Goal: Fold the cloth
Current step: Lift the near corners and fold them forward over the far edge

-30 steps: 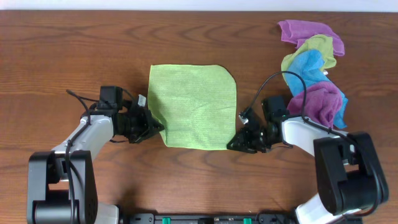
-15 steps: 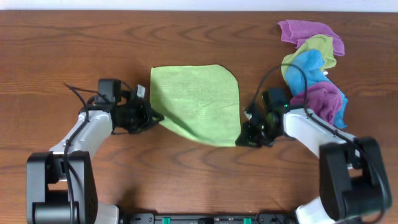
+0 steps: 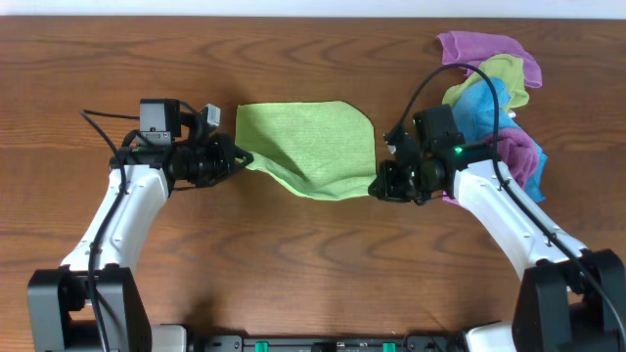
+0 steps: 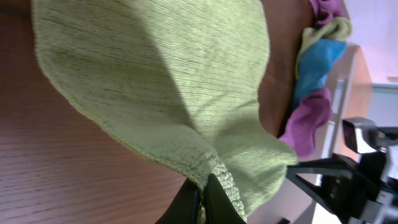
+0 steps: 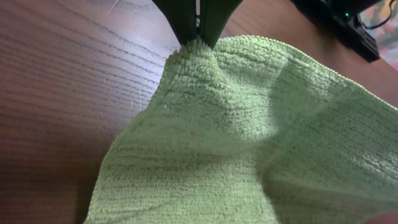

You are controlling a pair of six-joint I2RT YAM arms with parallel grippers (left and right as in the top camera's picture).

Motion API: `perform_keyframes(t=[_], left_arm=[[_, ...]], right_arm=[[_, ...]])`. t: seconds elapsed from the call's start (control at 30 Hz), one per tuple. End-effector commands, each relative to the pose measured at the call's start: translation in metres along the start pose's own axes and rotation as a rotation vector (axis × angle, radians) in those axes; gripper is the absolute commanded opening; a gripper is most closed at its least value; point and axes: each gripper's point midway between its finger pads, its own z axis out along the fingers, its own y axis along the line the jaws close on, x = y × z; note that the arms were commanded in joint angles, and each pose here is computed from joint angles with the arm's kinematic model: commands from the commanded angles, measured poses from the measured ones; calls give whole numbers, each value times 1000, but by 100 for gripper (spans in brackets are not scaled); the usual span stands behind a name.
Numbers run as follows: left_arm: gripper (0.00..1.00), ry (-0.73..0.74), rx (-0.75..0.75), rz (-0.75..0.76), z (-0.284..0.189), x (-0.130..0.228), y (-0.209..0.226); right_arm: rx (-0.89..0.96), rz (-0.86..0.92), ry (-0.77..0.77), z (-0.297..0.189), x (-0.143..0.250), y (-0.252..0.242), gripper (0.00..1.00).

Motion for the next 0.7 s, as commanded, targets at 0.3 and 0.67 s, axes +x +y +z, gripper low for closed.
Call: perform_keyframes(t=[0.3, 0.67], left_arm=[[6, 92, -160, -146, -24, 42, 20], [6, -18, -336, -147, -73, 62, 24]], right_arm=[[-3, 33, 156, 8, 43, 21, 1], [51, 61, 275, 3, 75, 16, 1]])
